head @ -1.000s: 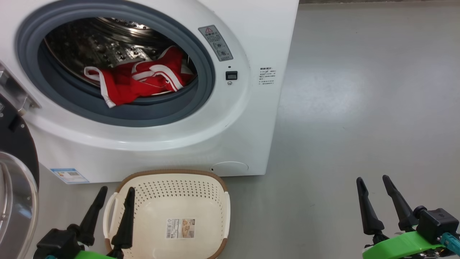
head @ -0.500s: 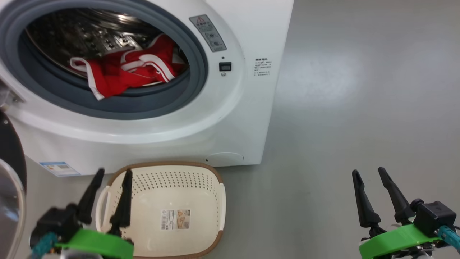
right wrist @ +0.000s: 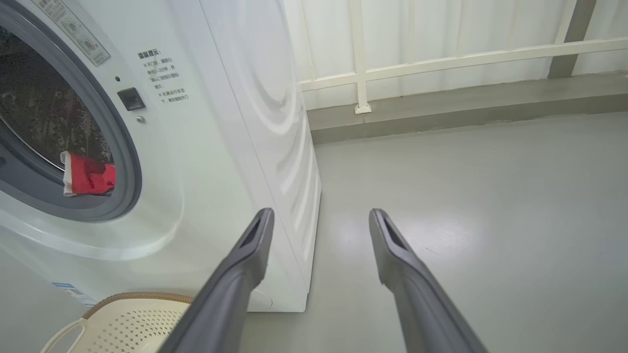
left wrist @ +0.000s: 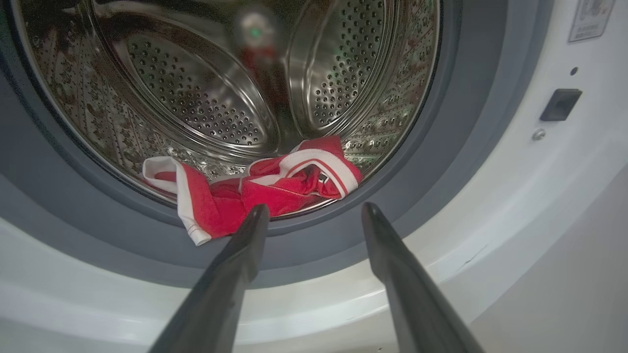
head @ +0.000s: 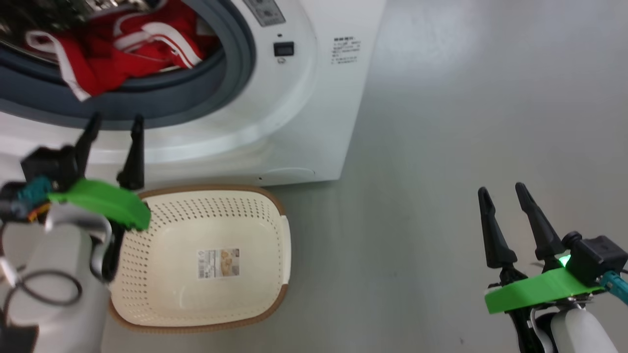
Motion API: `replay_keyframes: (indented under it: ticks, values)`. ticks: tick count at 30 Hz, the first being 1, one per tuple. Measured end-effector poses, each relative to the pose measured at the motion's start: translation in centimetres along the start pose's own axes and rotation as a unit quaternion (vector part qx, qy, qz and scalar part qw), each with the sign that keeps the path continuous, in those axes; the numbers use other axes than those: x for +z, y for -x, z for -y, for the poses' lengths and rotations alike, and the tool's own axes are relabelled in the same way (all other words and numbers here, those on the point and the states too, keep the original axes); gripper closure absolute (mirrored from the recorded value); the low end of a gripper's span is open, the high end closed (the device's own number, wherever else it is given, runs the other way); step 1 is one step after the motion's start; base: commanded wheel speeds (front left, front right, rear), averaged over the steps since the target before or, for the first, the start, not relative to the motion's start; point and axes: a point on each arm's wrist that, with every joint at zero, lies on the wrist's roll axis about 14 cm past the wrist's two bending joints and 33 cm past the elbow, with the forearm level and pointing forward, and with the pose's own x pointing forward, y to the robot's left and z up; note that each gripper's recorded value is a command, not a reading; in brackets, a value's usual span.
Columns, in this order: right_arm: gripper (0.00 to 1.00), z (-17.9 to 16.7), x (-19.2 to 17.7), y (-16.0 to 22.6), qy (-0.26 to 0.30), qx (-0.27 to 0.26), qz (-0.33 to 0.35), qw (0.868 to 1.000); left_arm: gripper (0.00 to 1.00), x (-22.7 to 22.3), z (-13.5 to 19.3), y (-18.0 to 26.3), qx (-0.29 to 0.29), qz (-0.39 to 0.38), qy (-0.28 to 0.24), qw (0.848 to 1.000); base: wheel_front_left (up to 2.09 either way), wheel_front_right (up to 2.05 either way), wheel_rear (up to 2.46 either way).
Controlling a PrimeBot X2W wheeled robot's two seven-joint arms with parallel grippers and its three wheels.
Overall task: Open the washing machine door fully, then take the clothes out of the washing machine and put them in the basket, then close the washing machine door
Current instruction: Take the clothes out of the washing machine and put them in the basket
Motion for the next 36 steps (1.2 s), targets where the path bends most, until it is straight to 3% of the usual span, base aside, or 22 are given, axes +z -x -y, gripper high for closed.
replay_keyframes:
  ticks: [17,36]
  values:
    - [0.0,2.1,-2.0,-2.6,-0.015,-0.029,-0.018,0.999,0.0,-3.5,0.9,-10.0,-0.018,-0.095,-0.039,0.995,0.0,0.0,0.0]
    - [0.0,3.6,-4.7,-3.2,-0.013,-0.046,-0.051,0.998,0.0,-6.7,-0.5,-15.0,-0.003,-0.133,-0.086,0.987,0.0,0.0,0.0]
